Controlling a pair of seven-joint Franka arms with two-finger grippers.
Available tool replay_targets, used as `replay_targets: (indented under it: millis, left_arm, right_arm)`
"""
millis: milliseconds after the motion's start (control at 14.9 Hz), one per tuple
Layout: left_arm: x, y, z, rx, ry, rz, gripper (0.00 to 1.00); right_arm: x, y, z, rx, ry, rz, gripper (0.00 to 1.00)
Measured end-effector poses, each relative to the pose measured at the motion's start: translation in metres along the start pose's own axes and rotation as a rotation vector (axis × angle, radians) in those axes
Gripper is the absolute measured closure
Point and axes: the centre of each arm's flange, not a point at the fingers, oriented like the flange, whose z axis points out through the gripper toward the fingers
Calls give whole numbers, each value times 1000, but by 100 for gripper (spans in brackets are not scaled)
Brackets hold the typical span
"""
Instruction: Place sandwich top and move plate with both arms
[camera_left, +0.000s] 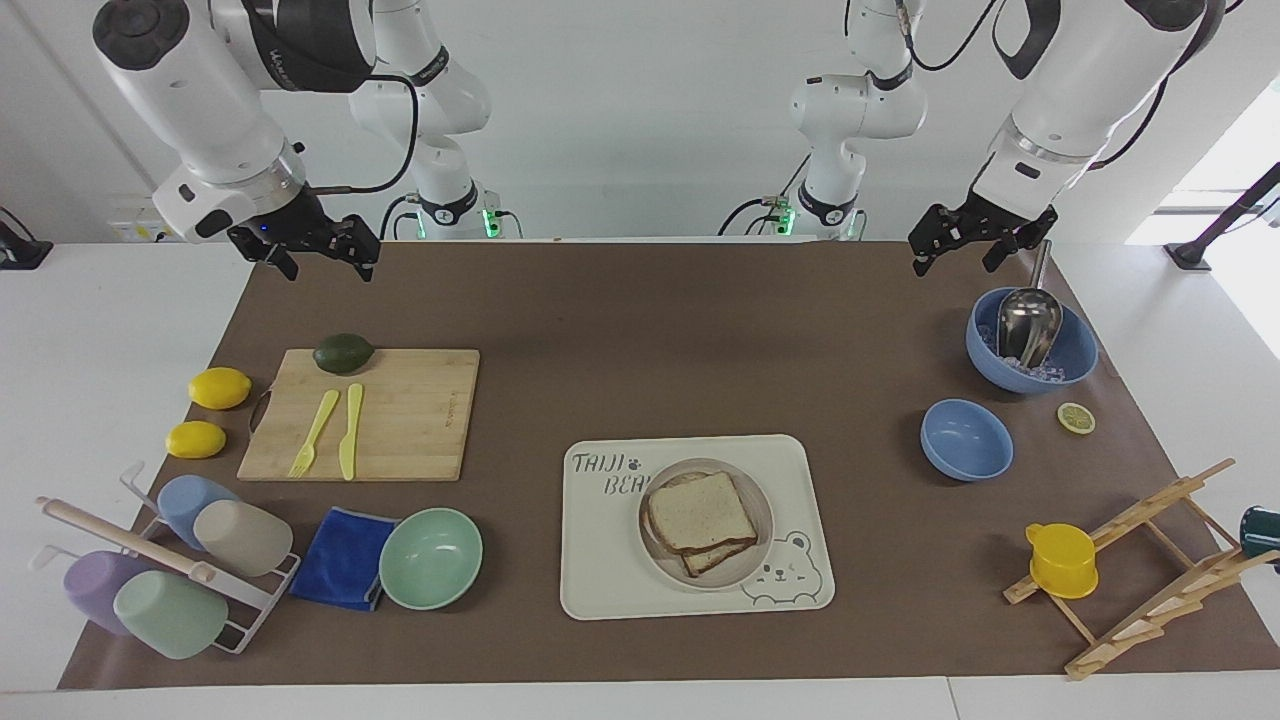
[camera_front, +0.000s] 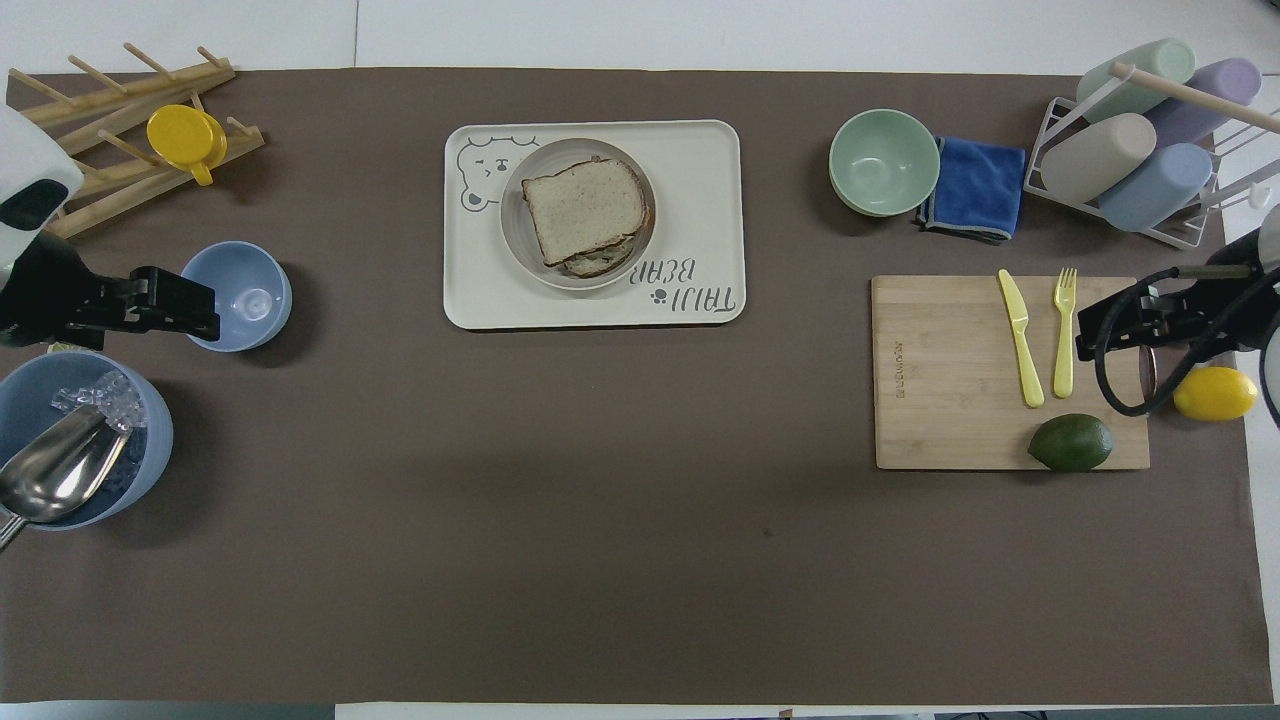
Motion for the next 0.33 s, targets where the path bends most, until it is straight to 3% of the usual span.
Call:
replay_targets:
  millis: [335]
  left_arm:
    - [0, 2, 0, 0, 0, 3, 0]
  right_arm:
    - [0, 0, 0, 0, 0, 0, 0]
